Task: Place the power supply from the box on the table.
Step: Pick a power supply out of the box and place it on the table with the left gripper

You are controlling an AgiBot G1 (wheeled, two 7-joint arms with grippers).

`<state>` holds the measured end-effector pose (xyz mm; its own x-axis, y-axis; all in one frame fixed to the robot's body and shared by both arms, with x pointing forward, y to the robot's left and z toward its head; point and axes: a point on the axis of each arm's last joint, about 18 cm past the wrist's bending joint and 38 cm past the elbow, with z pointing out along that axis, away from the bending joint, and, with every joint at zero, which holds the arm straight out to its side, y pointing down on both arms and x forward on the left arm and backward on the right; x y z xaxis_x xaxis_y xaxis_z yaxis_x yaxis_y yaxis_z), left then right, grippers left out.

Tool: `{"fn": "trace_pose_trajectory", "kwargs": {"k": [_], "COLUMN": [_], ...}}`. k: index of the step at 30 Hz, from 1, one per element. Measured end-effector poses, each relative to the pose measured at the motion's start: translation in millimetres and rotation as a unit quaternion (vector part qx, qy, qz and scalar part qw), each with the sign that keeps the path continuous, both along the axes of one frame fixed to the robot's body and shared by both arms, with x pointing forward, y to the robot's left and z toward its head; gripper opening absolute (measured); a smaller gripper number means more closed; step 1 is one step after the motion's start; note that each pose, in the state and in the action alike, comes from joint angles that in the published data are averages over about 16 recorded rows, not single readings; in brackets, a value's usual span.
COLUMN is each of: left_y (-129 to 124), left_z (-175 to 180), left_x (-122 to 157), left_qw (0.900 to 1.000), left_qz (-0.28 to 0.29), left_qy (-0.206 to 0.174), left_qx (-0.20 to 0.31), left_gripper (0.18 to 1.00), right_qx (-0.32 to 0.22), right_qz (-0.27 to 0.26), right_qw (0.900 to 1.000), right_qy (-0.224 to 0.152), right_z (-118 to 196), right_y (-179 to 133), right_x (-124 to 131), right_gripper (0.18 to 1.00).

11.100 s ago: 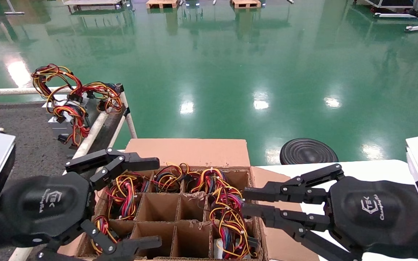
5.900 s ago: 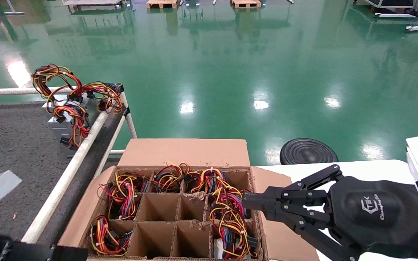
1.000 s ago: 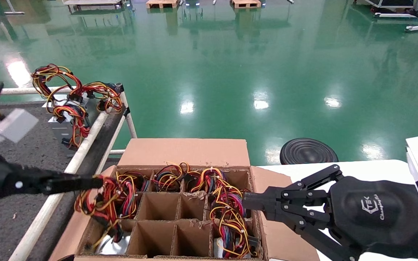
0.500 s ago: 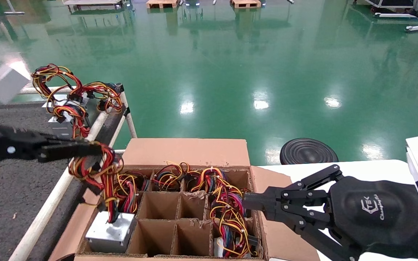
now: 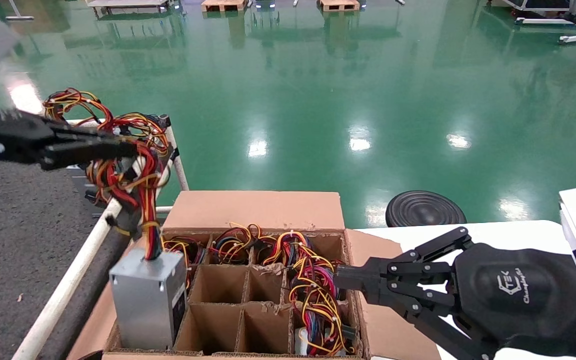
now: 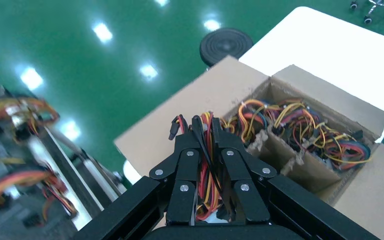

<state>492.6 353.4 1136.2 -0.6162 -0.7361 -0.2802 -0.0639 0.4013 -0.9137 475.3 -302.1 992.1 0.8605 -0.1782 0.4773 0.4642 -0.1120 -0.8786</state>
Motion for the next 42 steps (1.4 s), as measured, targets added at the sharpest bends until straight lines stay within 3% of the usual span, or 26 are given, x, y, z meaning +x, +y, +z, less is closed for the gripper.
{"fn": "trace_pose_trajectory", "kwargs": {"k": [12,25,33,42], "left_y": [-23,-44,-33,1], "left_z": [48,111,131,141], "left_x": [-25,-66,-81,-94], "left_qw": [0.9949,0.9703,0.9576,0.9483], "left_qz": [-0.022,-0.018,0.015,0.080], "left_qy": [-0.074,-0.184,-0.221,-0.231], "left_qx": [0.066,0.156,0.185,0.202], "left_gripper": [0.210,0.210,0.210,0.209], "right_qx": [0.000,0.000,0.000,0.000], "right_qz": [0.000,0.000,0.000,0.000], "right_qw": [1.000,1.000,1.000,1.000], "right_qy": [0.000,0.000,0.000,0.000], "right_z": [0,0,0,0], "right_y": [0,0,0,0], "right_x": [0,0,0,0], "right_gripper": [0.194,0.194,0.194,0.194]}}
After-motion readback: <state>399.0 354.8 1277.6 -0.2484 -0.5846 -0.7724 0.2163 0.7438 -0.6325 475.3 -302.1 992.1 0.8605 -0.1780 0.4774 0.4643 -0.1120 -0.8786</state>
